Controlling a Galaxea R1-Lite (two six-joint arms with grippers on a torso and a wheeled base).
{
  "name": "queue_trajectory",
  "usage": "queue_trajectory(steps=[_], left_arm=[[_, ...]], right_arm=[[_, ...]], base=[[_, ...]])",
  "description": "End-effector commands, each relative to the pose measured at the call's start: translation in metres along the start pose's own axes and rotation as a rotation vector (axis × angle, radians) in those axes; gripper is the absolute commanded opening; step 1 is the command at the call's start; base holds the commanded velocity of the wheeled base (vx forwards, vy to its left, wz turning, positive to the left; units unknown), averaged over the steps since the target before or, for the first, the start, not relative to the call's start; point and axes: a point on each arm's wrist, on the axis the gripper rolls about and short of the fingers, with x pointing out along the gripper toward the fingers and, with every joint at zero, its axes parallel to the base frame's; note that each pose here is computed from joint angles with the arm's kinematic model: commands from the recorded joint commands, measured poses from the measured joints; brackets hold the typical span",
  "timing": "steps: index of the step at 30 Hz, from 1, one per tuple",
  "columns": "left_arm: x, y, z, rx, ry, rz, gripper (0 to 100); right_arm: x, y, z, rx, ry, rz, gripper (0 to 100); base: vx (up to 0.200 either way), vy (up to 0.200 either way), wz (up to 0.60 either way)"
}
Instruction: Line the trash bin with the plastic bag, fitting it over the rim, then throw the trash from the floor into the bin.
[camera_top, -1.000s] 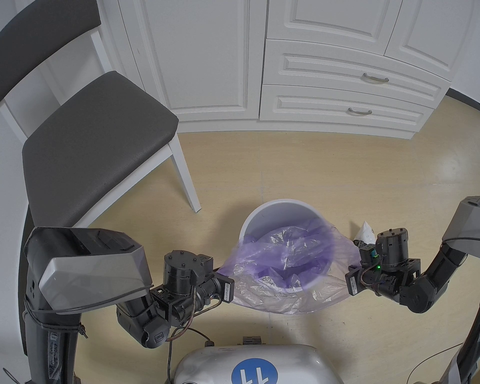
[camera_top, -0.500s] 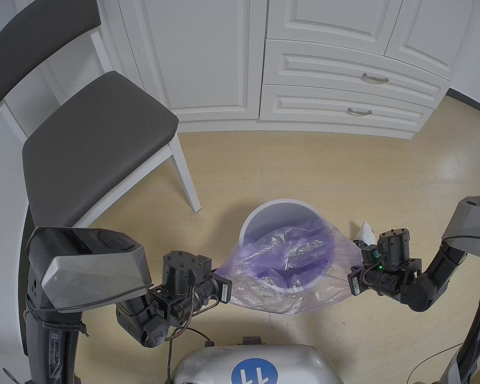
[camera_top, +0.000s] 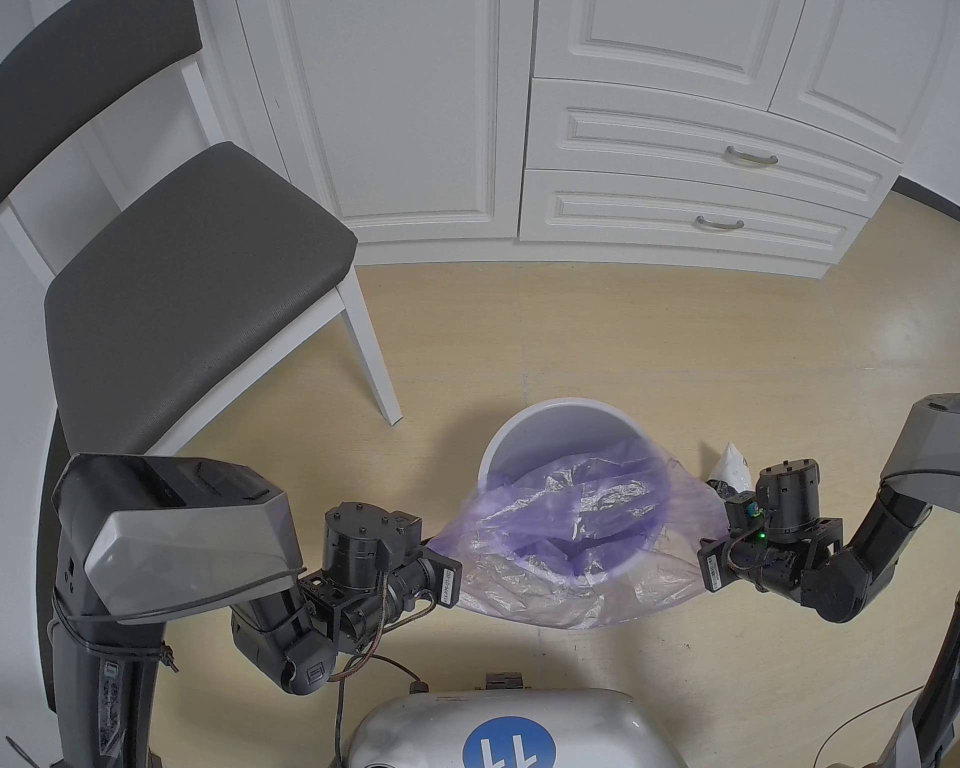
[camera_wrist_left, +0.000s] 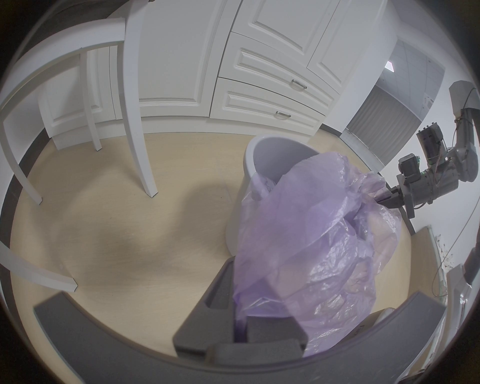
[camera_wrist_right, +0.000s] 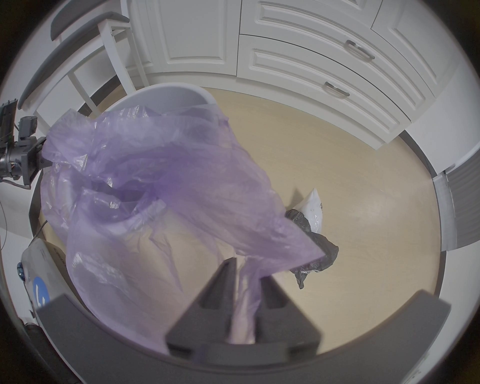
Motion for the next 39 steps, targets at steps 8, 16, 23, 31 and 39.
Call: queue_trajectory(steps=[8, 16, 23, 31, 39], left_arm=[[-0.002, -0.001, 0.002, 0.000, -0.010, -0.001, 0], [-0.003, -0.001, 0.002, 0.000, -0.008, -0.001, 0], [-0.003, -0.001, 0.002, 0.000, -0.011, -0.001, 0], [-0.003, -0.002, 0.002, 0.001, -0.009, -0.004, 0], [-0.003, -0.001, 0.002, 0.000, -0.009, -0.003, 0]], right_arm=[[-0.018, -0.004, 0.003, -0.035, -0.031, 0.022, 100], [-0.047, -0.018, 0.009, -0.043, -0.110, 0.129, 100], [-0.059, -0.025, 0.010, -0.055, -0.154, 0.181, 100], [-0.069, -0.030, 0.011, -0.053, -0.190, 0.220, 100], [-0.075, -0.037, 0.016, -0.037, -0.231, 0.246, 100]], base=[[0.000, 0.000, 0.00], [0.000, 0.000, 0.00], [0.000, 0.000, 0.00], [0.000, 0.000, 0.00], [0.000, 0.000, 0.00]])
